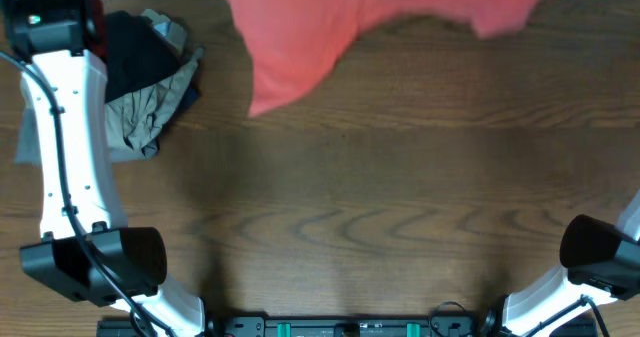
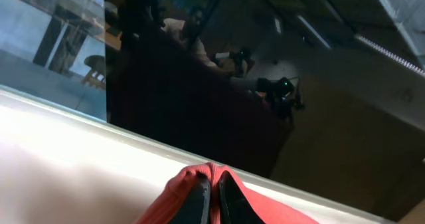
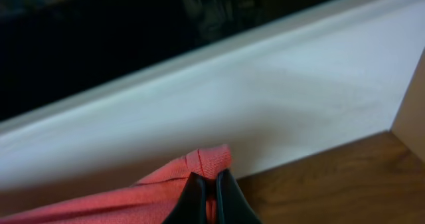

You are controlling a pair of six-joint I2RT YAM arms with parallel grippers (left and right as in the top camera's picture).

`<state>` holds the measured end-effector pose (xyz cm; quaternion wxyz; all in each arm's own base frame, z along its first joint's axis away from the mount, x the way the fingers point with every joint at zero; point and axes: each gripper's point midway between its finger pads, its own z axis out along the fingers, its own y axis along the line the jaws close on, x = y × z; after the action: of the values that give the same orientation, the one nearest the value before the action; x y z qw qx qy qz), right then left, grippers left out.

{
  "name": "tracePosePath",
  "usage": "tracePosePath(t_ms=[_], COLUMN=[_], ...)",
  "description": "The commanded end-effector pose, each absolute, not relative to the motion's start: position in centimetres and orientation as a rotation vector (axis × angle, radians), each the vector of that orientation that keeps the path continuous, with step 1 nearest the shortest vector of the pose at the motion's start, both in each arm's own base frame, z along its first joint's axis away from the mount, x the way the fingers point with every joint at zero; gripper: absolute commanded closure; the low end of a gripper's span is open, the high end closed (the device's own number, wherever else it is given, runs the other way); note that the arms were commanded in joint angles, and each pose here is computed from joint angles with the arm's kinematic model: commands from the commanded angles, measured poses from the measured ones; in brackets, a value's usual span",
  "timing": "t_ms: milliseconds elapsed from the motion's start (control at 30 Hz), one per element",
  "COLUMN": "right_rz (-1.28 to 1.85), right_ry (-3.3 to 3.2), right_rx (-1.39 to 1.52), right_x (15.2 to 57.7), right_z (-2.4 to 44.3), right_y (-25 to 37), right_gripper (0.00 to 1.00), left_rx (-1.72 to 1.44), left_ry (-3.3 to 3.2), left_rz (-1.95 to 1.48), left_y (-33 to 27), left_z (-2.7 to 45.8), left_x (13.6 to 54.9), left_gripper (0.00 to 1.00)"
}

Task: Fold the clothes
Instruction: 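Lift the shirt with both grippers and stretch it apart, then swing the held shirt forward and lay it flat with both grippers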

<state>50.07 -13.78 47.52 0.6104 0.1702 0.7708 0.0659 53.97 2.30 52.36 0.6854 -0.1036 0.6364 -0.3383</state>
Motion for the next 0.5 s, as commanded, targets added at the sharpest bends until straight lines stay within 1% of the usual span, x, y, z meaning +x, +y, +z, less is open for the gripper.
tracePosePath(t_ms=[0,67,200,333,467], right_rz=[0.03,-0.017,-0.133,-0.226,-0.24], right_ry=[1.767,1.841,2.058,2.329,2.585], right_rx=[0.487,0.522,0.558,0.613,0.681], right_x=[47.8,47.3,46.3,44.7,42.2], right_z=[48.2,46.0,39.9,31.9,24.2], right_y=[-17.3,-17.9,-19.0,-19.8,-19.5], right_gripper=[0.99,0.99,0.99,0.99,0.99], left_rx=[-0.223,-0.178,-0.11,0.002,0.049], left_ry=[1.413,1.519,1.845,2.202,2.5], left_rz=[-0.74,-0.722,-0.653,-0.639,-0.708], left_y=[3.7,2.8,0.8,-2.2,-4.6], left_z=[53.9,51.5,43.4,35.1,29.3], left_x=[52.6,52.7,51.9,48.0,42.7], left_gripper=[0.94,0.94,0.94,0.94,0.94])
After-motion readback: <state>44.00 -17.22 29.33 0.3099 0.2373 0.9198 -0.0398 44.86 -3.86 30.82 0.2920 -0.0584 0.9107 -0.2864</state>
